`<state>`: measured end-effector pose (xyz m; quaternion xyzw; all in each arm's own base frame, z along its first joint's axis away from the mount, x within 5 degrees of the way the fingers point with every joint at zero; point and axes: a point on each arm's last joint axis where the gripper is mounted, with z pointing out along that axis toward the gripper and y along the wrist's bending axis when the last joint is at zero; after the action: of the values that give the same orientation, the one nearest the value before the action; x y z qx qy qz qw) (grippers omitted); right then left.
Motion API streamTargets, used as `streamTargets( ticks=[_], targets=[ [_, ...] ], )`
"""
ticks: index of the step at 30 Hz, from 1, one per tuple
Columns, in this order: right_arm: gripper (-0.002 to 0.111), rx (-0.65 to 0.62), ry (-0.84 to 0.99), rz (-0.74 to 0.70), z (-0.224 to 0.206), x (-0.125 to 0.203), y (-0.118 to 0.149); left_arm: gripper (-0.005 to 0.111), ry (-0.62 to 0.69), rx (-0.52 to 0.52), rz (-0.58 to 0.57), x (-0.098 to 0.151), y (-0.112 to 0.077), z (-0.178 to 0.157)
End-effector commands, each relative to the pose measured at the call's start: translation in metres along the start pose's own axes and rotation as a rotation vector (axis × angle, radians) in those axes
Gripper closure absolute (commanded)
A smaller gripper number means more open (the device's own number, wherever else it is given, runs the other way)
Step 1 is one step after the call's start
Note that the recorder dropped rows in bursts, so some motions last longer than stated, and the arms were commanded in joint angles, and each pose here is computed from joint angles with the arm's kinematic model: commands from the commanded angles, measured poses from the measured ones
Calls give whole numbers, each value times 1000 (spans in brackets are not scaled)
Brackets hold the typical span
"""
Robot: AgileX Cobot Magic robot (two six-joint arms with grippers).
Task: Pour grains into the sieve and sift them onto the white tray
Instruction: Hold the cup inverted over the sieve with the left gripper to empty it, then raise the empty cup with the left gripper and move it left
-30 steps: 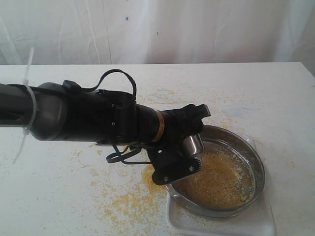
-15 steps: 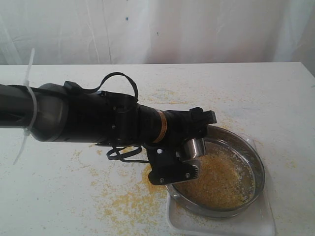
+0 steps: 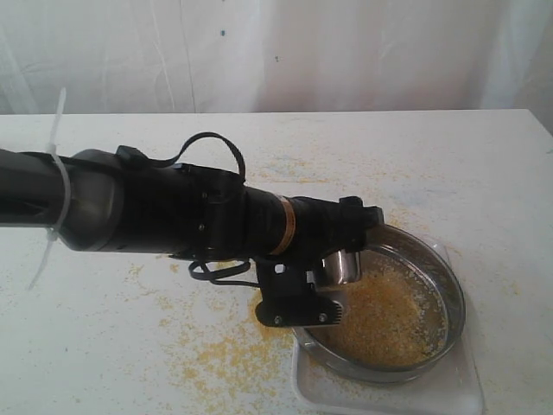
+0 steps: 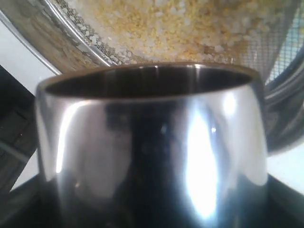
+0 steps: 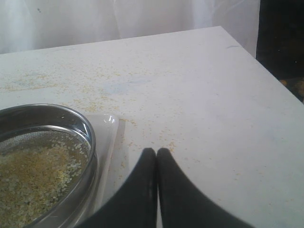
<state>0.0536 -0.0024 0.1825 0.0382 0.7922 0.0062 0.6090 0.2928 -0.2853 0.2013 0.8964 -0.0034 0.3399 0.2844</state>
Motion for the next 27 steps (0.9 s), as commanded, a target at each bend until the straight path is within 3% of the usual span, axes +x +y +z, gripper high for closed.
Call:
streamTargets(
  ticks=[1,5,9,11,17,23,27],
  targets=[
    [108,4,-8,-7,0,0,0,107,-12,-1,12,-5,3,3],
    [108,4,-8,-7,0,0,0,107,-12,-73,-97,0,9,0],
    [108,4,-8,-7,0,0,0,107,-16,-131,-79,-1,18,-3],
    [108,4,-8,-7,0,0,0,107,-15,-197,-240,3,24,-7],
    [108,4,-8,-7,0,0,0,107,68,-433,-950,27,34,-15],
    [108,4,-8,-7,0,0,0,107,121,-570,-1274,39,25,-27],
    [108,4,-8,-7,0,0,0,107,143,-622,-1570,52,-11,-35]
  ],
)
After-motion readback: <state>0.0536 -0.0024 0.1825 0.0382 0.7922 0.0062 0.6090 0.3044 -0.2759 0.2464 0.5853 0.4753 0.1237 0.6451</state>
